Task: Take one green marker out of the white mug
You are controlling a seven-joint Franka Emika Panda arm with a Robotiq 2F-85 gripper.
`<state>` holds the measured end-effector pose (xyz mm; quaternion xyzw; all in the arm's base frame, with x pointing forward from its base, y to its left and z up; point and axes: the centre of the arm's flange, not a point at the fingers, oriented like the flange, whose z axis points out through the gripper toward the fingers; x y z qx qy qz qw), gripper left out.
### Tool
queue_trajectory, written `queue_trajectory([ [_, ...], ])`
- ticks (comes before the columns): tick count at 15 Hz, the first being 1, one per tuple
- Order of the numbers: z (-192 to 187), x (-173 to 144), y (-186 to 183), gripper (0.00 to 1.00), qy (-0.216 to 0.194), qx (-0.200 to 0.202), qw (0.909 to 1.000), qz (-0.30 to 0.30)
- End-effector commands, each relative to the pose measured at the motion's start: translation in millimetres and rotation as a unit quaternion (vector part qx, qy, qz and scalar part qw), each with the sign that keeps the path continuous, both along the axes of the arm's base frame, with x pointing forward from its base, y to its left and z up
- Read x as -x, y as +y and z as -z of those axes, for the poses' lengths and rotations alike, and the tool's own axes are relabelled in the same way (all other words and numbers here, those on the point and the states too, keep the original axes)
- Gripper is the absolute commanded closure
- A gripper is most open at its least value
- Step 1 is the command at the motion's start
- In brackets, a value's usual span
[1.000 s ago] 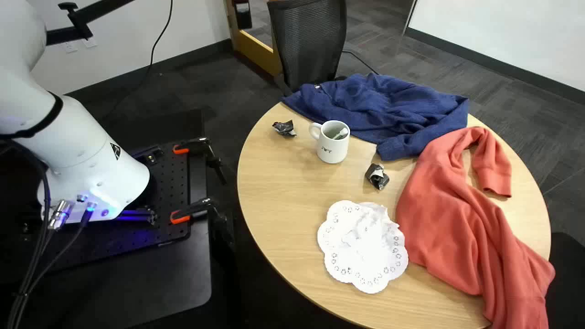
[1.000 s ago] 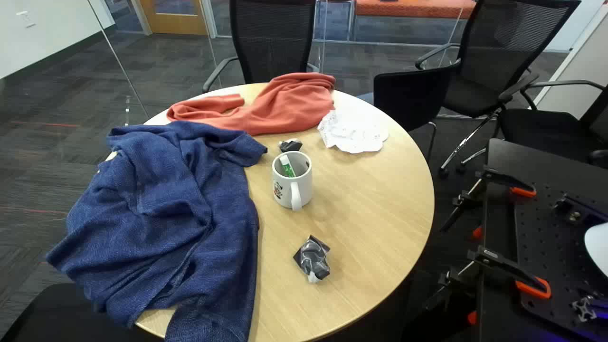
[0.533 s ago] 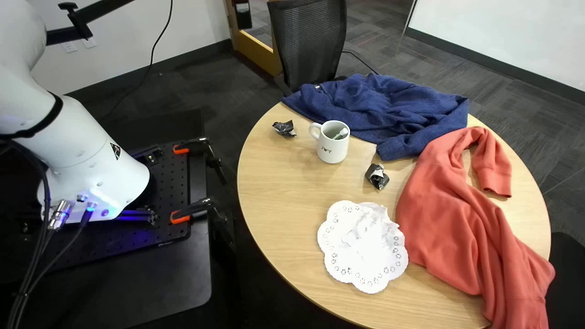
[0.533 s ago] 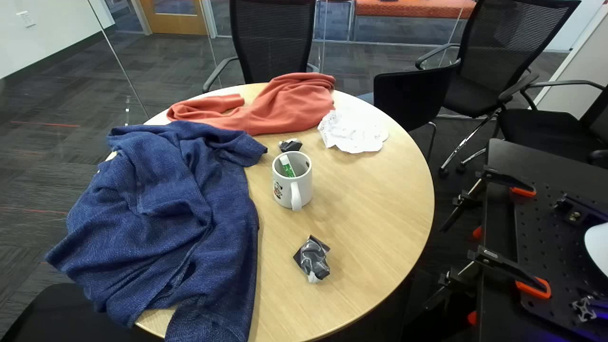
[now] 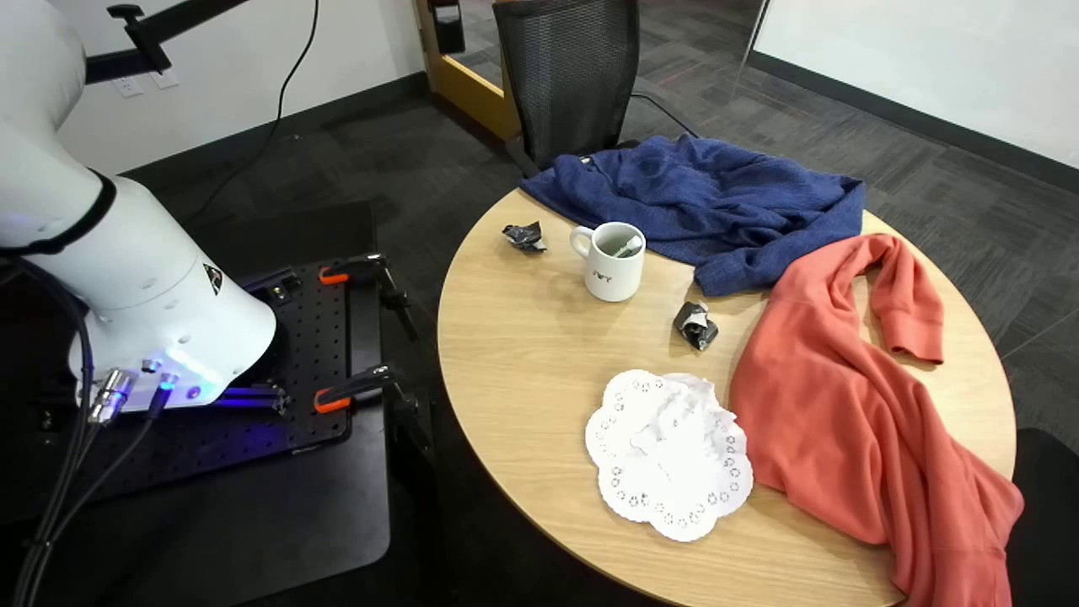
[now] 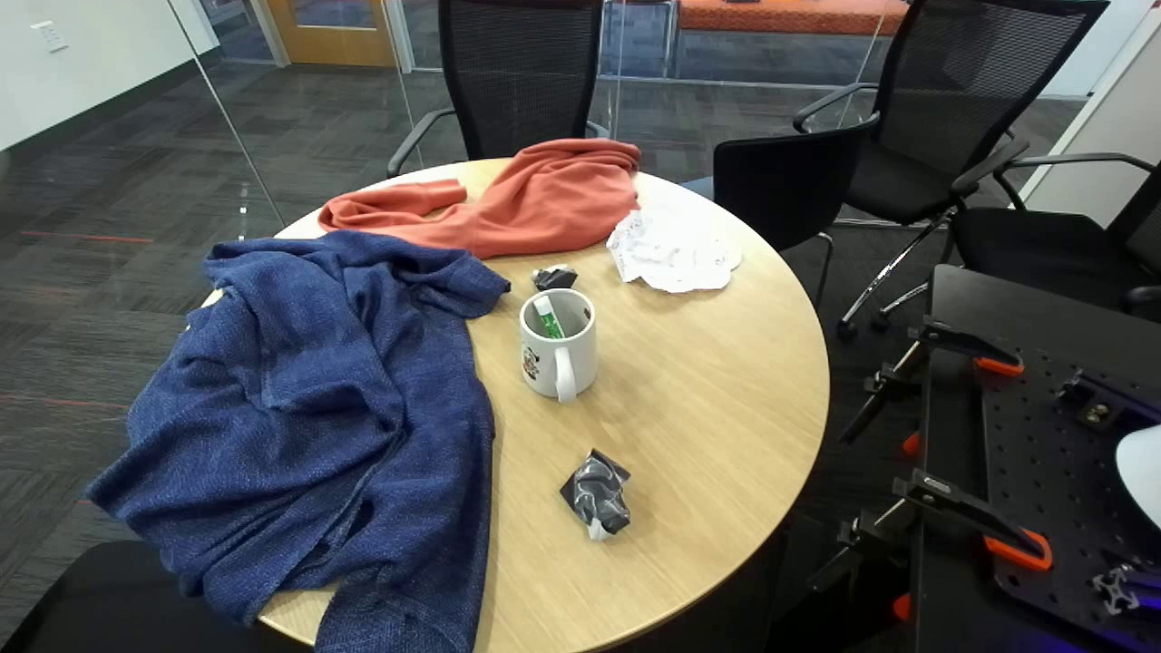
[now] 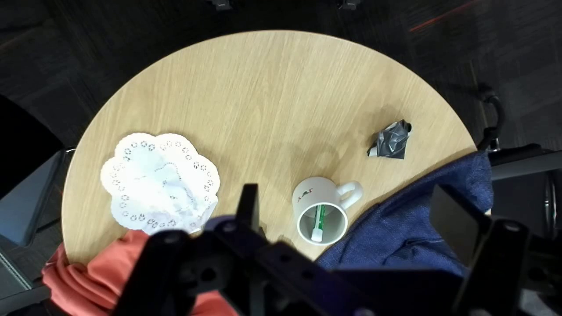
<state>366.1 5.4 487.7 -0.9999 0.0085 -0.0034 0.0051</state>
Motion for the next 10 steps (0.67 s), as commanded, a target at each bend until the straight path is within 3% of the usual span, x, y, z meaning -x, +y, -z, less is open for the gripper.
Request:
queue_trajectory([
  [1,3,-4,4,0.00,-0.007,0.000,1.0000,0.003],
  [10,41,-28,25,0.00,-0.021,-0.008,0.9990,0.038],
])
